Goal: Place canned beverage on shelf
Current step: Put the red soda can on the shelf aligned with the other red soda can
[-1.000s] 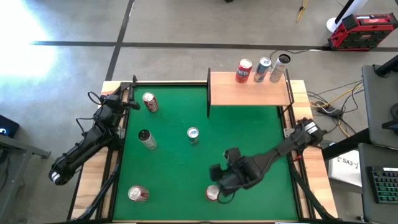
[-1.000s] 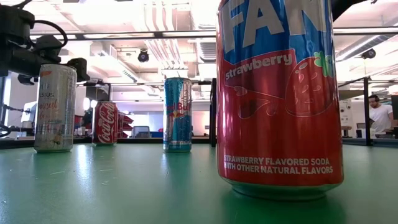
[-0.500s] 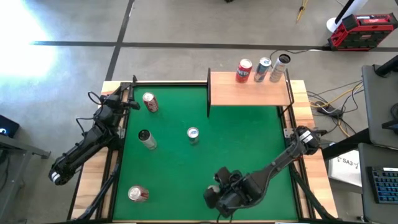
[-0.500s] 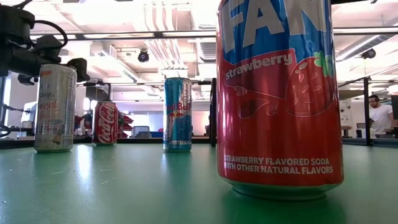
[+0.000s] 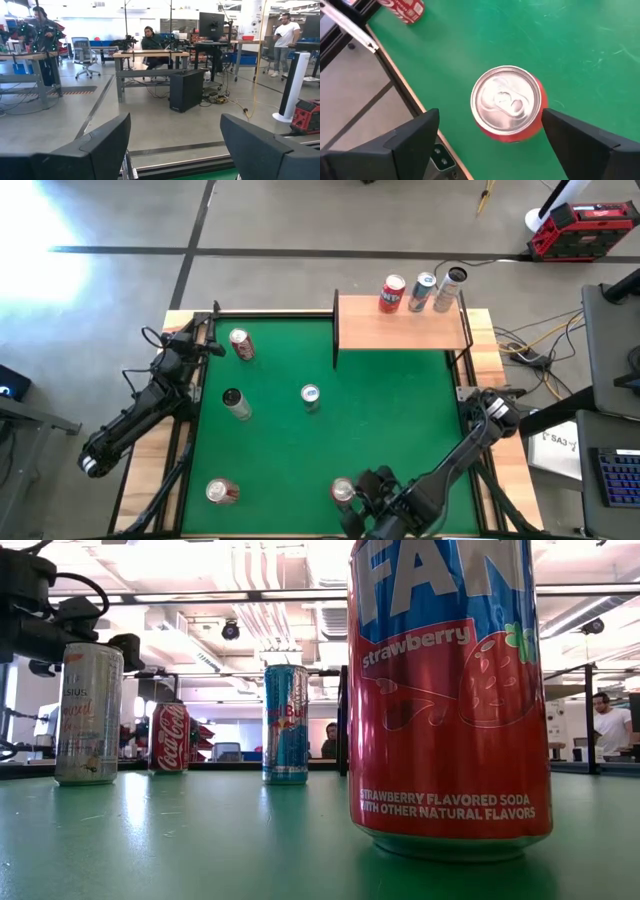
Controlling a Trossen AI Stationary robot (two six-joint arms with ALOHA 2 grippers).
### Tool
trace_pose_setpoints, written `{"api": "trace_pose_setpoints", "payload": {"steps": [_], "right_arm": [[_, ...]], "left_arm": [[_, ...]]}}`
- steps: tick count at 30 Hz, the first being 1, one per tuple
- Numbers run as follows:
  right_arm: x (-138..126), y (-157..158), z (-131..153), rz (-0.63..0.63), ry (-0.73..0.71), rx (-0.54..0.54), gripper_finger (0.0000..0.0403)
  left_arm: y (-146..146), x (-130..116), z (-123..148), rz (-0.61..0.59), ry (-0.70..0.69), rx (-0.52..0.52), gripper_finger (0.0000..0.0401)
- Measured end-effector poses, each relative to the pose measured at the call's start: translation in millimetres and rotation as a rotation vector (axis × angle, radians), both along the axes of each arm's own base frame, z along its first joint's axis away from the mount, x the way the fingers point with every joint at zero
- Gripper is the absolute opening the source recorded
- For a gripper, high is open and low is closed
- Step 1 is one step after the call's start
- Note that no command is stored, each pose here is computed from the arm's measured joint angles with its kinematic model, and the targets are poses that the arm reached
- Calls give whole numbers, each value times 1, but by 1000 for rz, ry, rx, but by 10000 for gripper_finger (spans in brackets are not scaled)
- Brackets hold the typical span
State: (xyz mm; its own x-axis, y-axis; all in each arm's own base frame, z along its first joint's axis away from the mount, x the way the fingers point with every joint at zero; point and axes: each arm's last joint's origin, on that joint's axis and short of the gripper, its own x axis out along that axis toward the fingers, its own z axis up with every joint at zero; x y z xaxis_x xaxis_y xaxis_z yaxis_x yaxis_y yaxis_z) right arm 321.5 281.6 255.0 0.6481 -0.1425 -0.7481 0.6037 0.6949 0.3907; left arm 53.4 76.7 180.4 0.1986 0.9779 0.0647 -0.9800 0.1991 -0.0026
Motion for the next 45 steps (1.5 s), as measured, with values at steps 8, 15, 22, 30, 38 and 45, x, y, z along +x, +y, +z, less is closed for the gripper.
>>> {"api": "trace_pose_setpoints", "payload": {"steps": [8, 15, 22, 30, 38, 45], "right_arm": [[-1, 3, -1, 58, 7, -45, 382], [3, 8, -18, 67, 36, -68, 384], [10, 7, -31, 20, 32, -78, 384], [22, 3, -46, -66, 24, -49, 384], [34, -2, -67, -131, 39, -38, 384], [37, -6, -71, -173, 44, -26, 383]], "left_arm": [[0, 0, 0, 0, 0, 0, 293], [0, 0, 0, 0, 0, 0, 293], [0, 0, 0, 0, 0, 0, 293], [0, 0, 0, 0, 0, 0, 293], [0, 0, 0, 0, 0, -1, 293], [0, 0, 0, 0, 0, 0, 293]]}}
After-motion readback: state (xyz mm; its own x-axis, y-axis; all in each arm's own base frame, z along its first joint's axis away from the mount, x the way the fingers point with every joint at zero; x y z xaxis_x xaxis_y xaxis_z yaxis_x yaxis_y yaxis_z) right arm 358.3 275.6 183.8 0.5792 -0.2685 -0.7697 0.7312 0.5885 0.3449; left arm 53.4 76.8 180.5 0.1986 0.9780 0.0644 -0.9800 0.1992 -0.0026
